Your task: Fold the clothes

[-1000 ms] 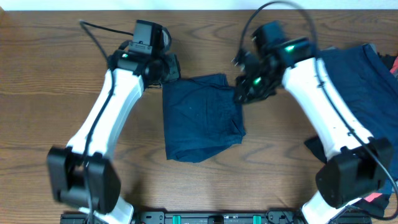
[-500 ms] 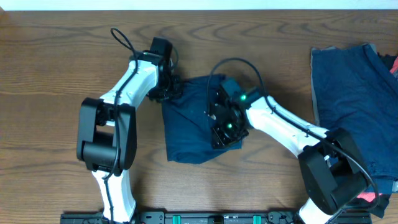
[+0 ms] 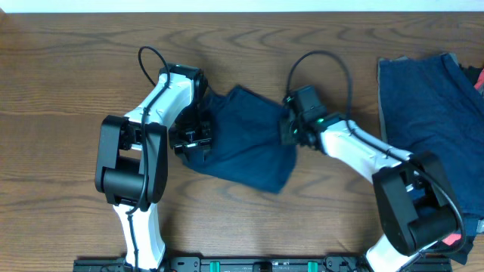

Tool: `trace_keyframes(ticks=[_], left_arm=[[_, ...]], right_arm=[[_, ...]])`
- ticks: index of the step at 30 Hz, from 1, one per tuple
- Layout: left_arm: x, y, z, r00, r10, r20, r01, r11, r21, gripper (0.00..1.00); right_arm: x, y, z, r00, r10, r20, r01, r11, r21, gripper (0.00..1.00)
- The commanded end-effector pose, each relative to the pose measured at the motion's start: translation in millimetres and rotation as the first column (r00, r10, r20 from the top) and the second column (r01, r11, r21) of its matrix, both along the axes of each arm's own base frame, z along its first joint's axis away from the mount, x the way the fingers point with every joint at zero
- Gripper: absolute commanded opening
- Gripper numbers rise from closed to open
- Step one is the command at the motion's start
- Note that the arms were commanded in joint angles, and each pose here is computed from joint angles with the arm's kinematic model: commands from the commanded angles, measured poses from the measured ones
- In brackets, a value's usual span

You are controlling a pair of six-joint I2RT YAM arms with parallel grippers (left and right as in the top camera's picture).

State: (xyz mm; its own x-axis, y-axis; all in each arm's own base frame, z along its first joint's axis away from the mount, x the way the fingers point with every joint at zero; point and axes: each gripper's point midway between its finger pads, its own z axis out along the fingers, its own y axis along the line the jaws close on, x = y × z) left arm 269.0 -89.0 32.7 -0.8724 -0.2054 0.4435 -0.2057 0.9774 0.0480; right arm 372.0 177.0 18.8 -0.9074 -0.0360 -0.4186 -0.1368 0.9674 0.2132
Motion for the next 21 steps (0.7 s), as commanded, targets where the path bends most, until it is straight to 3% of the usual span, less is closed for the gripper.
trace_keyframes(ticks=[1,4,6,7,10,12,14,15,21], left_arm=[[-1.4,-1.3,7.3,1.0,0.022,-0.007,-0.022,1.0,-0.012,0.45],[12.9,1.6,26.2,0.993,0.017,0.115,-0.015,1.0,-0.017,0.46],[30.6,0.7,39.4,0.972,0.01,0.234,0.0,0.999,-0.042,0.54],[39.4,-0.6,45.3,0.957,0.004,0.29,0.013,0.998,-0.056,0.69],[66.5,-7.0,62.5,0.893,-0.041,0.449,0.091,0.992,-0.091,0.98],[77.6,-9.3,65.5,0.865,-0.061,0.499,0.125,0.987,-0.096,0.98],[84.4,-11.3,61.9,0.857,-0.055,0.512,0.13,0.985,-0.111,0.98],[87.8,-16.0,58.7,0.854,-0.059,0.518,0.151,0.979,-0.137,0.98],[104.7,-39.1,26.9,0.856,-0.053,0.514,0.208,0.946,-0.249,0.98]], right_arm=[[17.1,-9.3,5.2,0.998,-0.047,0.031,0.047,0.999,-0.009,0.24],[16.1,-5.7,20.0,0.999,-0.036,0.003,0.036,0.999,0.002,0.35],[12.6,-6.5,32.7,1.0,-0.02,-0.008,0.02,1.0,-0.012,0.46],[11.8,-7.8,41.2,1.0,-0.02,-0.006,0.02,1.0,-0.018,0.5],[11.9,-9.7,74.9,0.999,-0.006,0.039,0.006,1.0,-0.016,0.62],[11.9,-9.7,102.1,0.996,0.011,0.093,-0.011,1.0,-0.005,0.73],[9.8,-10.7,130.1,0.988,0.024,0.153,-0.026,1.0,0.007,0.94],[7.6,-11.5,141.8,0.984,0.025,0.176,-0.028,0.999,0.015,0.98],[-11.6,-19.3,179.8,0.972,0.023,0.232,-0.032,0.999,0.035,0.99]])
